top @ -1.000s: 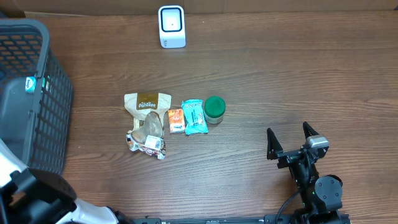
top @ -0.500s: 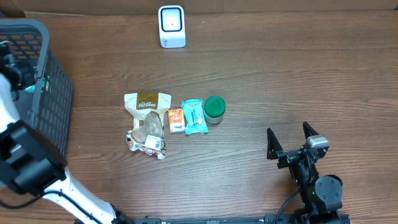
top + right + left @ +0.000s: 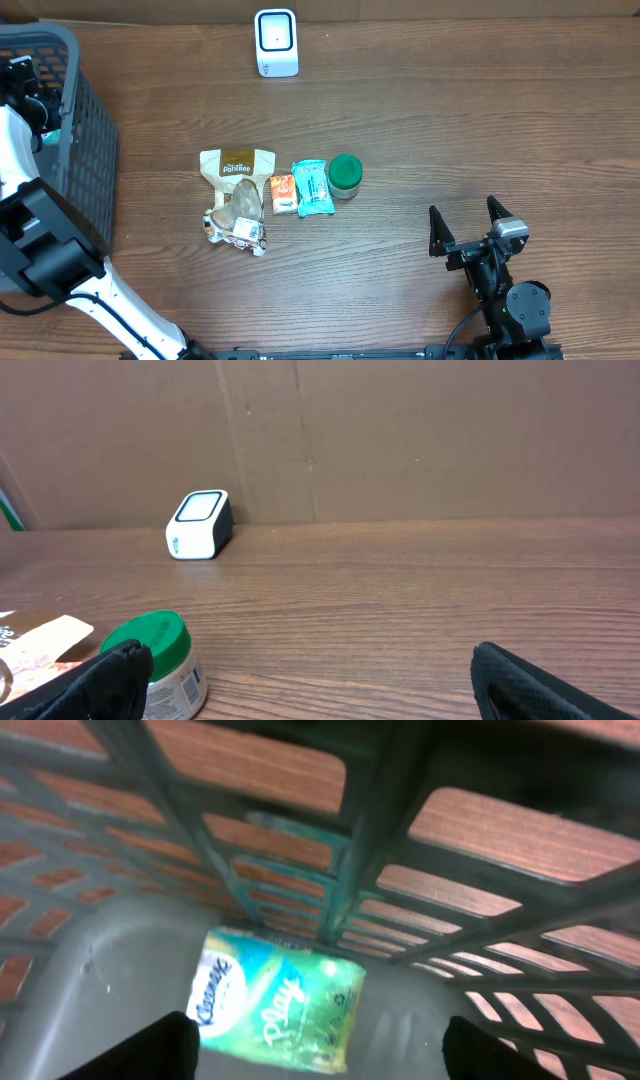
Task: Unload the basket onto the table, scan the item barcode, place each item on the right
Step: 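Reach into the basket and grasp the Kleenex tissue pack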
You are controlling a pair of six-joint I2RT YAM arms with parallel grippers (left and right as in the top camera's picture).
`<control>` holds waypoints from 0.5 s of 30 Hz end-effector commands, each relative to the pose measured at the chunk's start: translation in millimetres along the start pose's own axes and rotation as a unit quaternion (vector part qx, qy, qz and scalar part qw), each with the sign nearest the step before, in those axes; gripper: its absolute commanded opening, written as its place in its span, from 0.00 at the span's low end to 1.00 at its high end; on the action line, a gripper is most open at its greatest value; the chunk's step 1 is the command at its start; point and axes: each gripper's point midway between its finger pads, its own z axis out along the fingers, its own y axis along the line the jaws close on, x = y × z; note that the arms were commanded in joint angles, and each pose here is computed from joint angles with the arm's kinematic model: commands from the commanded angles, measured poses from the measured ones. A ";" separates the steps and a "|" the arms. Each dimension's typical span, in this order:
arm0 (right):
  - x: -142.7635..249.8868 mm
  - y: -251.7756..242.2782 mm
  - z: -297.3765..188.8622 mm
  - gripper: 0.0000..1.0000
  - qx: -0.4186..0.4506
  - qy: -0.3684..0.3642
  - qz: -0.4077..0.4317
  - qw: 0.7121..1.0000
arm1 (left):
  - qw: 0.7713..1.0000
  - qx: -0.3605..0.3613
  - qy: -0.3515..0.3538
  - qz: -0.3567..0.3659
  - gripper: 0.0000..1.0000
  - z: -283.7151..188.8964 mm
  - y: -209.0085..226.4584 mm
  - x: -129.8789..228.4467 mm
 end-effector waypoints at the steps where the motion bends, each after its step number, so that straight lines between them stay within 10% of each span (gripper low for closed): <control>1: 1.1 0.4 0.0 1.00 -0.002 -0.003 -0.002 1.000 | 0.997 -0.001 0.081 0.008 0.75 49.7 1.4 53.2; 15: 1.1 0.4 0.0 1.00 -0.002 -0.003 -0.002 1.000 | 0.986 -0.045 0.117 -0.112 0.66 51.0 10.9 72.8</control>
